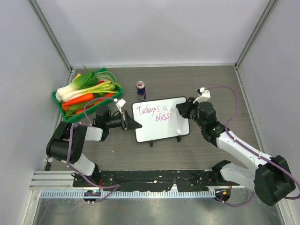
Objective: Write a sentence on the whiteboard
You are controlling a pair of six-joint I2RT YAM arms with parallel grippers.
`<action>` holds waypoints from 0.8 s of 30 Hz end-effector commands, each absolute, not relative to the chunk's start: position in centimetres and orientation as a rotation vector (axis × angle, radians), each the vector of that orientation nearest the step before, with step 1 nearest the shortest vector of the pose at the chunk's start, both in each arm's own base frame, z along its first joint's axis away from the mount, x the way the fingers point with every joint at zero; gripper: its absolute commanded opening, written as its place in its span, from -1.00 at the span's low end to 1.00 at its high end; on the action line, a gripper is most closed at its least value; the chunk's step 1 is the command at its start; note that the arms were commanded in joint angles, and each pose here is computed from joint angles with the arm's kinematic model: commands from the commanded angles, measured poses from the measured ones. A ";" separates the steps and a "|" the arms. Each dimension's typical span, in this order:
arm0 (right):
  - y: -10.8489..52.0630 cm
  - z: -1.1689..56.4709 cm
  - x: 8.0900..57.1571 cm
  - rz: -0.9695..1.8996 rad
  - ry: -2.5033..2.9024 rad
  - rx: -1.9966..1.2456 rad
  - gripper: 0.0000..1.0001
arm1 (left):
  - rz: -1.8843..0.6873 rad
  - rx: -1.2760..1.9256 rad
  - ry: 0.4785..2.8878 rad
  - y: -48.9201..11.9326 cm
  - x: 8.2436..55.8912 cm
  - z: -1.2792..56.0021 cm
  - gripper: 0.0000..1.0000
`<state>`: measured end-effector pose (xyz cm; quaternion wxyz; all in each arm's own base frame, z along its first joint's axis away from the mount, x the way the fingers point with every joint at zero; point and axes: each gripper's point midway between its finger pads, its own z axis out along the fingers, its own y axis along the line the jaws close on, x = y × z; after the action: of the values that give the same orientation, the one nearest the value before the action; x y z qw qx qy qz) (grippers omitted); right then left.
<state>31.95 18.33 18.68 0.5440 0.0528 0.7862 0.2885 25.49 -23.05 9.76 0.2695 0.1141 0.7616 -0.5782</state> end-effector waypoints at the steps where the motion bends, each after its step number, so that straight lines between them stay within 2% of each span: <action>1: 18.5 21.3 33.6 0.691 1.780 0.150 -0.99 | -1.497 0.238 2.123 -22.7 26.1 8.0 -1.00; 11: 18.3 18.3 33.7 0.660 1.838 0.173 -0.99 | -1.498 0.239 2.123 -22.7 26.1 8.0 -1.00; 24: 17.4 21.2 32.2 0.687 1.776 0.174 -0.99 | -1.497 0.238 2.123 -22.7 26.1 8.0 -1.00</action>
<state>32.29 18.24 18.81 0.5488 0.0604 0.7827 0.2874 25.49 -23.05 9.77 0.2694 0.1142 0.7615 -0.5783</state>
